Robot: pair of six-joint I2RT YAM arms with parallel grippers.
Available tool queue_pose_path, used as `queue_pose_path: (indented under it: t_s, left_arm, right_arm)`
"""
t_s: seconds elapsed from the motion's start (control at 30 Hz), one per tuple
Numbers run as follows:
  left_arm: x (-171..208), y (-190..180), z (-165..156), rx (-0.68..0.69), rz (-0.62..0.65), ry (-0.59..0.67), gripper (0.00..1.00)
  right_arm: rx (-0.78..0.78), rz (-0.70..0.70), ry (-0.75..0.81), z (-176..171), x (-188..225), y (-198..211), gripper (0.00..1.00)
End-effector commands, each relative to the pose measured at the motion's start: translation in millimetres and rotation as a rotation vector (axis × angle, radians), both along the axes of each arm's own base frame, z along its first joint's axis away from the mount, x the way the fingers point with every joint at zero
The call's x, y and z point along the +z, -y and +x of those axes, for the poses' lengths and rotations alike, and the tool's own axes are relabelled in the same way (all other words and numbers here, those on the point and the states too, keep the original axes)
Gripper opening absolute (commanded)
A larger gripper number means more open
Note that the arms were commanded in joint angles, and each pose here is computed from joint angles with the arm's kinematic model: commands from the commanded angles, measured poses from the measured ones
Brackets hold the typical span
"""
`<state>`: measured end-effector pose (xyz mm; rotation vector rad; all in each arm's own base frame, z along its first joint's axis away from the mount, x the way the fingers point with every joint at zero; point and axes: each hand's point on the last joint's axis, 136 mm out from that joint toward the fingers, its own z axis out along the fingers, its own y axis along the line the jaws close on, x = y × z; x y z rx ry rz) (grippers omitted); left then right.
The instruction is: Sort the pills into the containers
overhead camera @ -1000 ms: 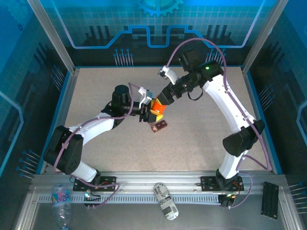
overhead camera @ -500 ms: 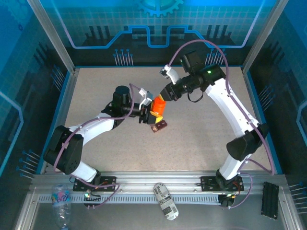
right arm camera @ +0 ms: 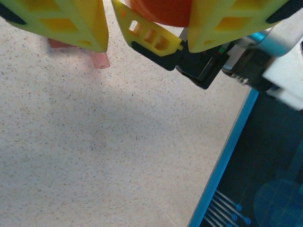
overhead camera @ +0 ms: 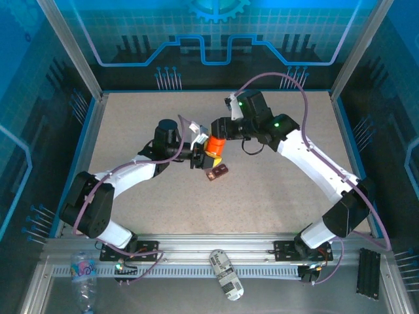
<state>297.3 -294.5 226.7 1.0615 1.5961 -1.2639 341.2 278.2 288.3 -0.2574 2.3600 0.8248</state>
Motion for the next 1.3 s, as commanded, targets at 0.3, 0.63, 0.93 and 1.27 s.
queue_pose_path:
  t_s: [0.3, 0.63, 0.93, 1.27]
  left_arm:
    - [44.5, 0.3, -12.4, -0.076, -0.06, 0.238, 0.0]
    - [51.0, 2.0, -18.7, -0.125, -0.072, 0.214, 0.0]
    - [52.7, 1.6, -21.2, -0.137, -0.073, 0.201, 0.0]
    - [53.0, 1.4, -21.2, -0.135, -0.072, 0.2, 0.0]
  right_arm:
    - [0.345, 0.041, 0.196, -31.1, 73.9, 32.7, 0.82]
    - [0.626, -0.115, 0.217, -61.9, 57.1, 8.4, 0.84]
    - [0.649, -0.166, 0.19, -58.0, 39.6, -5.4, 0.83]
    - [0.664, -0.16, 0.153, -57.1, 31.0, -12.5, 0.67]
